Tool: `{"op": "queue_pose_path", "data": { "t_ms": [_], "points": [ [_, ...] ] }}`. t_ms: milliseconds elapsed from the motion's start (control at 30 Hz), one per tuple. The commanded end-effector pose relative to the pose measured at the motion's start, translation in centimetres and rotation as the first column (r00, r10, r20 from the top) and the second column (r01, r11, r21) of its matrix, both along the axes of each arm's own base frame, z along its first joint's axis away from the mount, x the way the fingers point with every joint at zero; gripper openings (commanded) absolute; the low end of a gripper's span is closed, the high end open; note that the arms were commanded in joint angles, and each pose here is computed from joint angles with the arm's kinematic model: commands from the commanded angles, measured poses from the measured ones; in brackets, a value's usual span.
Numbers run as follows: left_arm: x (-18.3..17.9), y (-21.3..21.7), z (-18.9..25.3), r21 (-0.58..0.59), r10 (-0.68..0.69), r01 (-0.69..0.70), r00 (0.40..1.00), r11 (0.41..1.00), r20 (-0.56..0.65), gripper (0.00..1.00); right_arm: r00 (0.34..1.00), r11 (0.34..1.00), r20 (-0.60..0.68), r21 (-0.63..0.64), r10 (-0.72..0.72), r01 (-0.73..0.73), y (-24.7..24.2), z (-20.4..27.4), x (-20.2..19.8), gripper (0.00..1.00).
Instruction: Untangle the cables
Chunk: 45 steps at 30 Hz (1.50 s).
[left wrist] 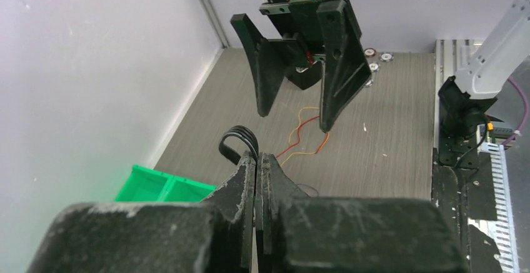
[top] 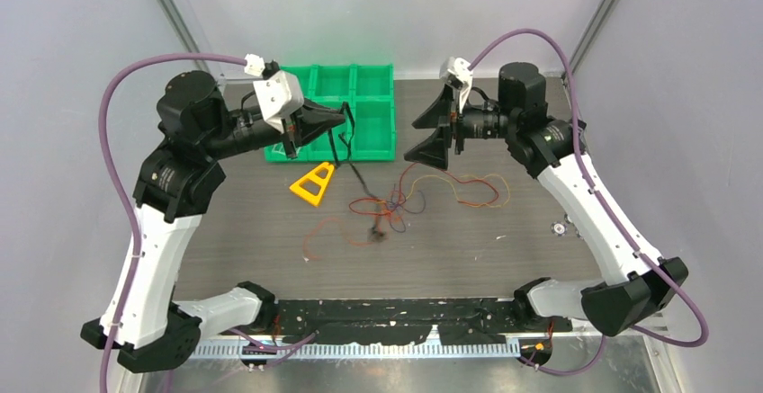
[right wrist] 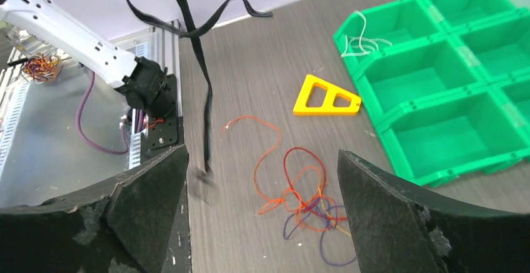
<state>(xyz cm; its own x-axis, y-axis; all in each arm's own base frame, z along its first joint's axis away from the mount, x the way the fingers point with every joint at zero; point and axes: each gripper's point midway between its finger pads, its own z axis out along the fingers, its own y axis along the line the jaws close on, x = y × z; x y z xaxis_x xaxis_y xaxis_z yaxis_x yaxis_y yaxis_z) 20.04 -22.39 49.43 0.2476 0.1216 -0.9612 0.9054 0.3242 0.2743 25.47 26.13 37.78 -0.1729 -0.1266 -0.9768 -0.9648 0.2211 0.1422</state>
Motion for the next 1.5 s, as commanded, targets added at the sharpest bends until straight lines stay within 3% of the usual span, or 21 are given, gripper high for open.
{"op": "queue_pose_path", "data": {
  "t_ms": [0,133,333,600,767,933,1100,1333,1467],
  "points": [
    [2.1,0.7,1.7,-0.053,0.090,-0.085,0.992,0.995,0.085,0.00,0.999,0.999,-0.031,-0.019,-0.040,0.040,0.2,-1.6,1.1,0.95],
    [6.9,0.3,2.5,-0.101,0.194,-0.183,0.975,0.978,0.111,0.00,0.987,0.989,-0.064,-0.032,-0.146,0.144,-1.3,-2.7,3.1,0.95],
    [16.7,1.7,4.9,-0.197,0.417,-0.389,0.900,0.900,0.125,0.00,0.959,0.965,-0.107,-0.011,-0.262,0.262,-3.9,-3.0,6.1,0.95],
    [28.1,8.9,7.1,-0.335,0.645,-0.577,0.751,0.744,0.138,0.00,0.959,0.971,-0.151,-0.044,-0.241,0.237,-4.3,-5.8,5.6,0.95],
    [32.1,13.5,8.9,-0.429,0.702,-0.594,0.696,0.681,0.149,0.00,0.957,0.972,-0.172,-0.075,-0.234,0.224,-4.3,-7.5,5.8,0.95],
    [36.1,16.9,7.1,-0.463,0.693,-0.584,0.714,0.667,0.097,0.00,0.950,0.970,-0.202,-0.104,-0.237,0.220,-4.3,-9.0,6.6,0.95],
    [39.9,17.8,2.3,-0.436,0.649,-0.578,0.760,0.690,0.021,0.00,0.940,0.968,-0.237,-0.125,-0.244,0.220,-4.3,-10.4,7.4,0.95],
    [42.2,17.6,-3.2,-0.403,0.575,-0.555,0.814,0.728,-0.083,0.00,0.927,0.966,-0.284,-0.150,-0.246,0.211,-4.1,-12.1,8.4,0.95],
    [43.3,17.9,-7.0,-0.350,0.575,-0.595,0.800,0.723,-0.173,0.00,0.923,0.966,-0.296,-0.154,-0.245,0.207,-4.0,-12.4,8.6,0.95]
  ]
}}
